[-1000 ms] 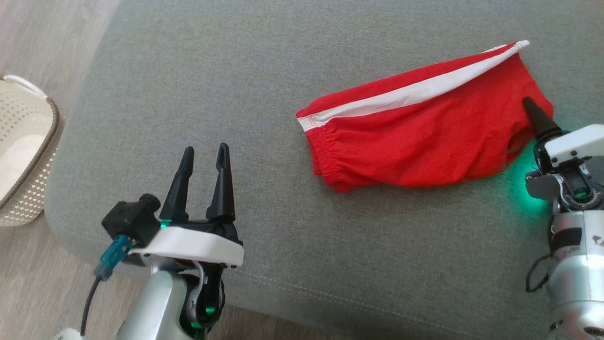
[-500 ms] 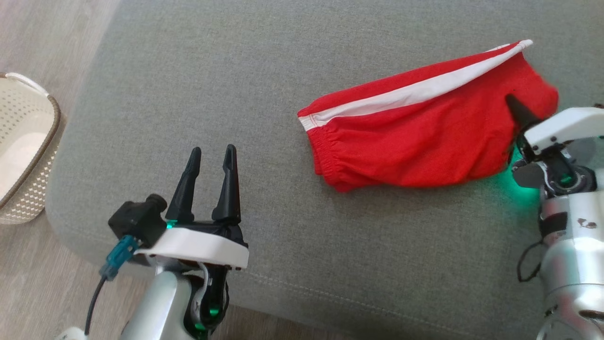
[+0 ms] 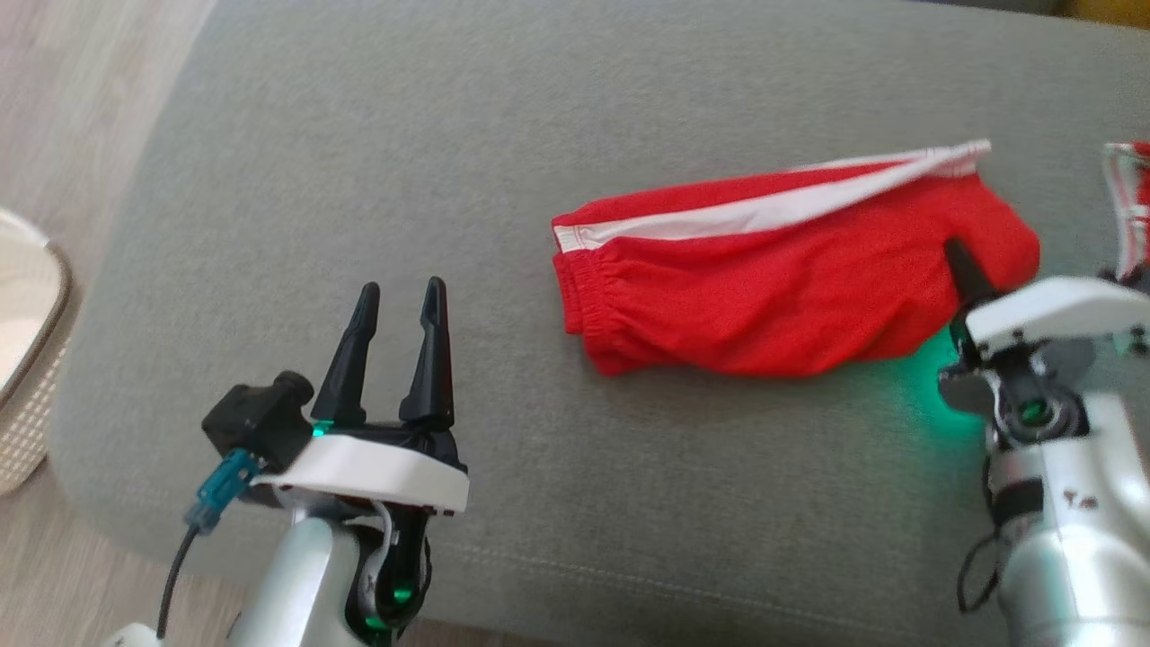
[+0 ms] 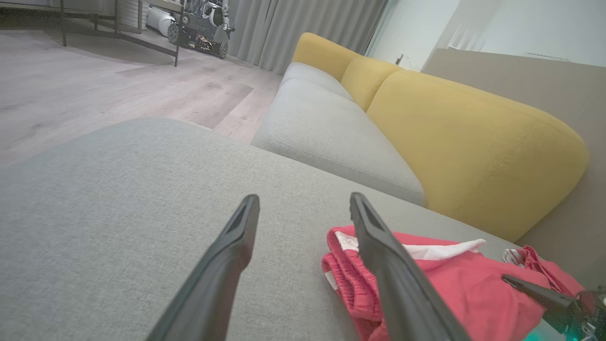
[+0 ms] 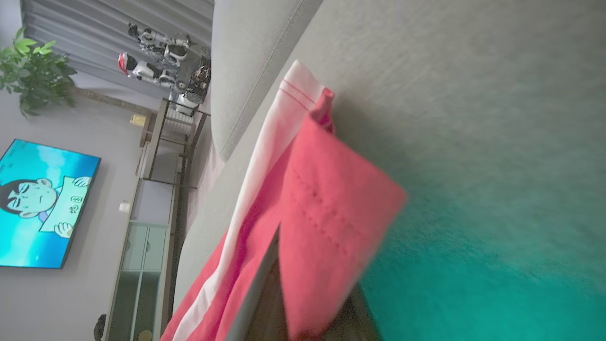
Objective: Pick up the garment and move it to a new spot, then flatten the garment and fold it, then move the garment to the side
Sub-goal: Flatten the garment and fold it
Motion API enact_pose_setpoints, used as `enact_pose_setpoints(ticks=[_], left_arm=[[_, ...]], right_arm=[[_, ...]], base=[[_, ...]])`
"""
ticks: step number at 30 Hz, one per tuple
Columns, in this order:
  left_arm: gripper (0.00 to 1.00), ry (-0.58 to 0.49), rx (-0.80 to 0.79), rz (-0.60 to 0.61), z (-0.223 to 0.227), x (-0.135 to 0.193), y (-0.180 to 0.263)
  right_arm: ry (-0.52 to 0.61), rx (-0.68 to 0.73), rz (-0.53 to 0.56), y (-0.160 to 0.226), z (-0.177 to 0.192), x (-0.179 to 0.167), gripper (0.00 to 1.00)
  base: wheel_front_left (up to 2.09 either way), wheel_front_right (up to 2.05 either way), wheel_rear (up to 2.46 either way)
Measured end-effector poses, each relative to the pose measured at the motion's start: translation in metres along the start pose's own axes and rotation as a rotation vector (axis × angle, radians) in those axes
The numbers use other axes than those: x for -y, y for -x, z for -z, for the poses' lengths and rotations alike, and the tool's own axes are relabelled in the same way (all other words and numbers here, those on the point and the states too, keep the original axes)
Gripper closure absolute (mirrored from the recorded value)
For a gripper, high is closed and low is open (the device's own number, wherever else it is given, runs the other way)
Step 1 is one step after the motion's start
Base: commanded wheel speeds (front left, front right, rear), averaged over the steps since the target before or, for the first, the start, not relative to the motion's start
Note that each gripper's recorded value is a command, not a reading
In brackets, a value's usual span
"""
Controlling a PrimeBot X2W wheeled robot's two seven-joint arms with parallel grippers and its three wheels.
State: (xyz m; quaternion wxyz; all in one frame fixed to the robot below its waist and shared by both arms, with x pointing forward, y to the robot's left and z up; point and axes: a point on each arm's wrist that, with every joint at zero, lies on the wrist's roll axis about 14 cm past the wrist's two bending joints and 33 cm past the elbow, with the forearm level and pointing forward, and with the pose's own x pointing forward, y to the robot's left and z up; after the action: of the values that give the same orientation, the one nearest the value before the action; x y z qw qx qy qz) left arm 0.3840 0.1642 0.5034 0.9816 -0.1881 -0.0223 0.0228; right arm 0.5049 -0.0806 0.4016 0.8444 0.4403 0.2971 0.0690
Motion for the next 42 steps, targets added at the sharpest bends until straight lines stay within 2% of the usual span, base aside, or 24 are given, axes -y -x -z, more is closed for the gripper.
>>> enact_pose_setpoints(ticks=[13, 16, 23, 27, 34, 39, 42], left_arm=[[0.00, 0.011, 0.011, 0.109, -0.002, 0.035, 0.000], [0.00, 0.013, 0.016, 0.117, -0.004, 0.038, 0.002], [0.00, 0.015, 0.000, 0.105, 0.001, 0.033, 0.013], [0.00, 0.012, 0.015, 0.093, -0.005, 0.029, 0.017], [0.00, 0.010, 0.043, 0.063, -0.014, 0.019, 0.027], [0.00, 0.011, 0.042, 0.040, -0.014, 0.012, 0.037], [0.00, 0.010, 0.044, 0.033, -0.014, 0.010, 0.038]], right_arm=[[-0.143, 0.274, 0.091, 0.074, -0.029, 0.057, 1.00], [-0.168, 0.290, 0.099, 0.082, -0.029, 0.062, 1.00], [-0.083, 0.314, 0.112, 0.083, -0.031, 0.057, 1.00], [-0.047, 0.314, 0.072, 0.077, -0.032, 0.039, 1.00], [0.055, 0.313, -0.107, 0.070, -0.030, -0.029, 1.00], [0.120, 0.233, -0.253, 0.071, 0.002, -0.078, 1.00], [0.161, 0.174, -0.298, 0.069, 0.024, -0.092, 1.00]], base=[[0.00, 0.00, 0.00], [0.00, 0.00, 0.00], [0.00, 0.00, 0.00], [0.00, 0.00, 0.00], [0.00, 0.00, 0.00], [0.00, 0.00, 0.00], [0.00, 0.00, 0.00]])
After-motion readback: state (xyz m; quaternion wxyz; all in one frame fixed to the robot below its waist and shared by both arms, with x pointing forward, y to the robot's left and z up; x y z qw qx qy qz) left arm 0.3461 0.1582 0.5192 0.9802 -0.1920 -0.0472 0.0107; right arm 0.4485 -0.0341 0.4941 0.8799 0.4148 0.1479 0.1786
